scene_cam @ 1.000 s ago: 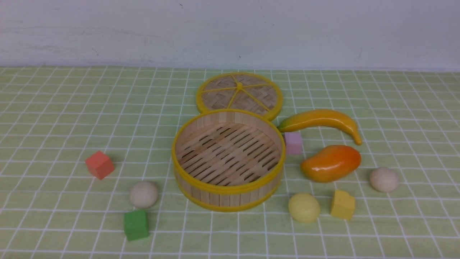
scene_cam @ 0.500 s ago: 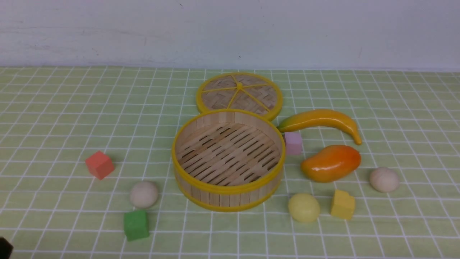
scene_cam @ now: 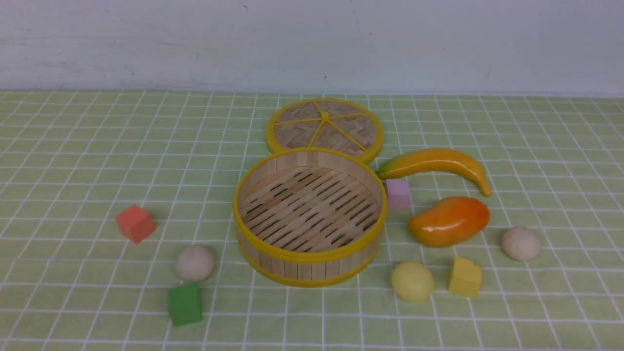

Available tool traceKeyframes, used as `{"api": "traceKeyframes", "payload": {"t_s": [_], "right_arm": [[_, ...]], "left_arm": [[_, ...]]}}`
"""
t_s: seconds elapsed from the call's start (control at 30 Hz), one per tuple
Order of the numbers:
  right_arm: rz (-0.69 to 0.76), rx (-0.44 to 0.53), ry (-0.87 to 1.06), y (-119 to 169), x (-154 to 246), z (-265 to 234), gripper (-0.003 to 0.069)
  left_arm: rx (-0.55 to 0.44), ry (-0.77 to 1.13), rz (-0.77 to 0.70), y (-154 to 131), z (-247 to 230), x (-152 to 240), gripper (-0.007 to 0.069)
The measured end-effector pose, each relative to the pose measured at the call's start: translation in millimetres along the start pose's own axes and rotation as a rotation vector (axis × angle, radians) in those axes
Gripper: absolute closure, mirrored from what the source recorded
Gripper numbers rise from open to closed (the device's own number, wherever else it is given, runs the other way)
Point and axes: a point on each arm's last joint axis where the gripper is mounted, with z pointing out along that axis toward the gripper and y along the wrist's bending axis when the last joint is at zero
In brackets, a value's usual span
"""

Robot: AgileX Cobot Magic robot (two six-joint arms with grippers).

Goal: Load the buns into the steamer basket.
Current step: Use the left arm to grab a steamed stuffed bun

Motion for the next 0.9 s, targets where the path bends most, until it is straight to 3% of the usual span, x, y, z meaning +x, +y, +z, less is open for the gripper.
{"api": "traceKeyframes", "payload": {"t_s": [0.13,0.23,0.47,0.63,0.8,0.9], "right_arm": [[0.0,0.0,0.0,0.0,0.0,0.0,0.042],[0.0,0.0,0.0,0.0,0.0,0.0,0.042],[0.0,0.0,0.0,0.0,0.0,0.0,0.042],[0.0,0.0,0.0,0.0,0.0,0.0,0.042],[0.0,0.0,0.0,0.0,0.0,0.0,0.042],[0.0,0.0,0.0,0.0,0.0,0.0,0.042]], "left_arm": [[-0.047,0.119,-0.001,-19.4,38.2,-24.6,0.0387],[-0.178,0.39,0.0,-17.1,75.6,-12.9,0.0387],[-0.445,0.896,0.064,32.0,118.7,69.8,0.0387],[-0.541,1.074,0.075,62.2,133.2,118.8,0.0387],[-0.662,1.24,-0.072,89.1,136.7,173.9,0.0387],[-0.671,1.347,-0.069,98.6,133.9,194.4,0.0387]]}}
